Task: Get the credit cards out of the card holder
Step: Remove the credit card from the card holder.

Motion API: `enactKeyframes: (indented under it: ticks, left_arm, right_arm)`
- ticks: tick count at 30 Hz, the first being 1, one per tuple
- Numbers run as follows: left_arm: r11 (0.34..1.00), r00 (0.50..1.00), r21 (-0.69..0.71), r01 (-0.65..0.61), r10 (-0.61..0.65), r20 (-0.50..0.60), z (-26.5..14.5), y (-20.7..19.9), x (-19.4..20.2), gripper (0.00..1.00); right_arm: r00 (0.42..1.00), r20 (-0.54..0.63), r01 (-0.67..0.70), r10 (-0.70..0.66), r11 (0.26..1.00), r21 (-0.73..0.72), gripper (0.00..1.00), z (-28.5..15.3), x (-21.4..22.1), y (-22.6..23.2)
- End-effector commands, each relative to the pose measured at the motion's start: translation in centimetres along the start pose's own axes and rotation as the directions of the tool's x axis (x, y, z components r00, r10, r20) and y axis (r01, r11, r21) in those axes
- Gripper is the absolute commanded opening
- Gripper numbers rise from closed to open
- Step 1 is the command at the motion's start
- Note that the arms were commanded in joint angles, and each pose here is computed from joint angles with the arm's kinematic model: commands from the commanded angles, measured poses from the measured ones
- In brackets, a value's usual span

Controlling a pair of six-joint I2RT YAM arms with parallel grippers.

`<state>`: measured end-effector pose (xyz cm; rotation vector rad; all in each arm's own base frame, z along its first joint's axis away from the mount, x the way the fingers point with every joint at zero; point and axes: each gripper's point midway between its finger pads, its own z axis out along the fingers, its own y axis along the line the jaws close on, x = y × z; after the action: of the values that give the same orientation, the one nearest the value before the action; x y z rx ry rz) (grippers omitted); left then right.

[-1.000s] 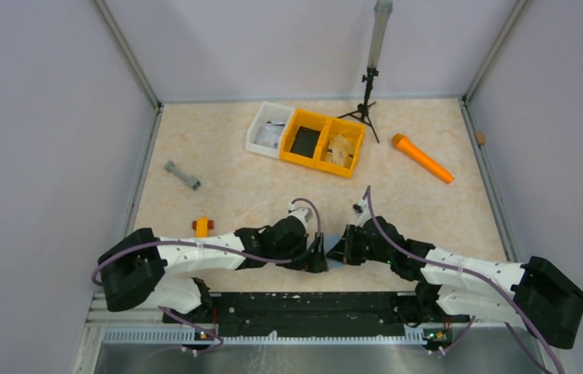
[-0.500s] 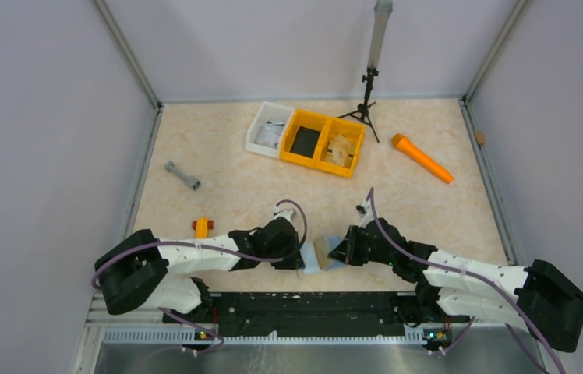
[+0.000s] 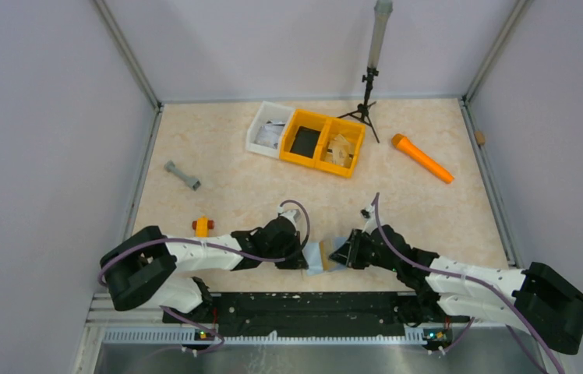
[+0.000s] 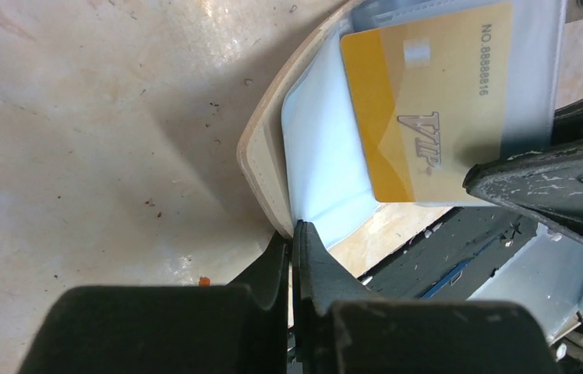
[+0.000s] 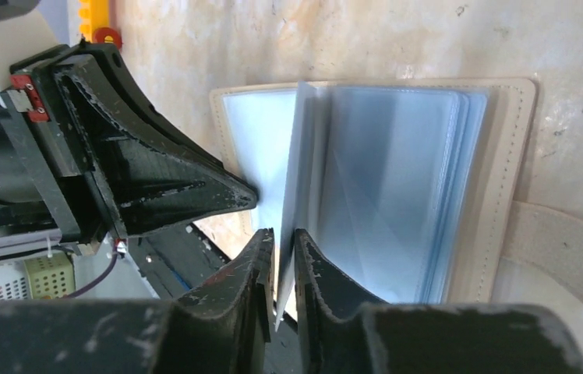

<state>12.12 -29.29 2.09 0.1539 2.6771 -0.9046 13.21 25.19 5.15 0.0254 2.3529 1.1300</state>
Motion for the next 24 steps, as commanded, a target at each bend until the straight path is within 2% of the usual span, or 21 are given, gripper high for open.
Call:
enactKeyframes:
  ticks: [1,3,9,10,11,13,14,18,24]
  left_arm:
    - [0.999,0.999,-0.044,-0.029,0.027,-0.043,0.3,1.5,1.1,0.00]
    - [0.998,0.999,-0.056,-0.032,0.030,-0.037,0.3,1.6,0.9,0.00]
    - [0.993,0.999,-0.109,-0.049,0.048,-0.010,-1.1,2.2,-0.1,0.10]
    - [0.991,0.998,-0.117,-0.059,0.058,-0.008,-1.5,2.3,-0.2,0.16]
    - [0.990,0.998,-0.127,-0.067,0.066,-0.013,-1.7,2.4,-0.2,0.28]
    - [0.982,0.997,-0.176,-0.074,0.071,-0.024,-2.2,2.9,-0.5,0.59]
    - [0.978,0.997,-0.194,-0.076,0.071,-0.033,-2.4,3.0,-0.5,0.66]
    - [0.974,0.997,-0.214,-0.074,0.079,0.015,-3.7,2.8,-1.6,0.68]
    - [0.990,0.990,-0.124,-0.060,0.075,0.116,-7.0,-0.1,-3.5,0.62]
  right_arm:
    - [0.997,0.080,-0.002,0.005,0.999,-0.036,0.11,0.2,-2.0,1.2]
    - [0.997,0.079,-0.004,0.006,1.000,-0.018,0.00,0.4,-1.9,0.8]
    - [0.998,0.061,-0.002,0.000,1.000,0.026,0.00,0.5,-1.2,-0.5]
    - [0.998,0.057,-0.002,0.000,0.999,0.033,0.00,0.6,-1.1,-0.7]
    - [0.999,0.054,-0.001,-0.001,0.999,0.036,0.00,0.6,-1.0,-0.9]
    - [0.998,0.056,-0.005,0.003,0.999,0.034,0.00,0.6,-0.9,-1.0]
    - [0.998,0.060,-0.007,0.005,1.000,0.027,0.00,0.5,-0.9,-0.9]
    - [0.997,0.079,-0.023,0.024,1.000,-0.015,0.00,0.4,-1.1,-0.3]
    - [0.995,0.097,-0.021,0.024,0.999,-0.031,0.00,0.1,-1.7,0.2]
